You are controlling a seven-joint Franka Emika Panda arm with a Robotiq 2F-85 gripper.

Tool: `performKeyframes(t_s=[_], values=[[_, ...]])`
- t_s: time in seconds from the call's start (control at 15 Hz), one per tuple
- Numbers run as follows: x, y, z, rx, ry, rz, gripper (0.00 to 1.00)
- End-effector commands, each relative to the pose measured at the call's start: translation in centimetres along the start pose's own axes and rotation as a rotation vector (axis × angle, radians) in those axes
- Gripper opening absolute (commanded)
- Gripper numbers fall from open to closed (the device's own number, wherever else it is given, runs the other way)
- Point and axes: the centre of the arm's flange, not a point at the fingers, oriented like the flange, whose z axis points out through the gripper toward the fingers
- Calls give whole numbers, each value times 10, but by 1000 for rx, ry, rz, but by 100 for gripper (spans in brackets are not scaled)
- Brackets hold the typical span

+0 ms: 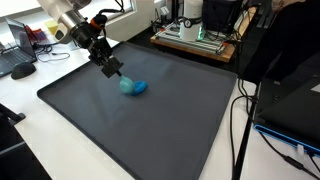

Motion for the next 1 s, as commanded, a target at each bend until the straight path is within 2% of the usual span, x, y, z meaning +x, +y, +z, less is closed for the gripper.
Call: performKeyframes(t_s=[0.0, 0.13, 0.27, 0.67, 0.93], values=[[5, 19, -2, 64, 26, -15, 22], [2, 24, -3, 62, 34, -13, 22], [-4, 22, -4, 25, 39, -4, 22], [-17, -5, -16, -54, 58, 5, 22], [-30, -28, -21, -122, 103, 17, 22]])
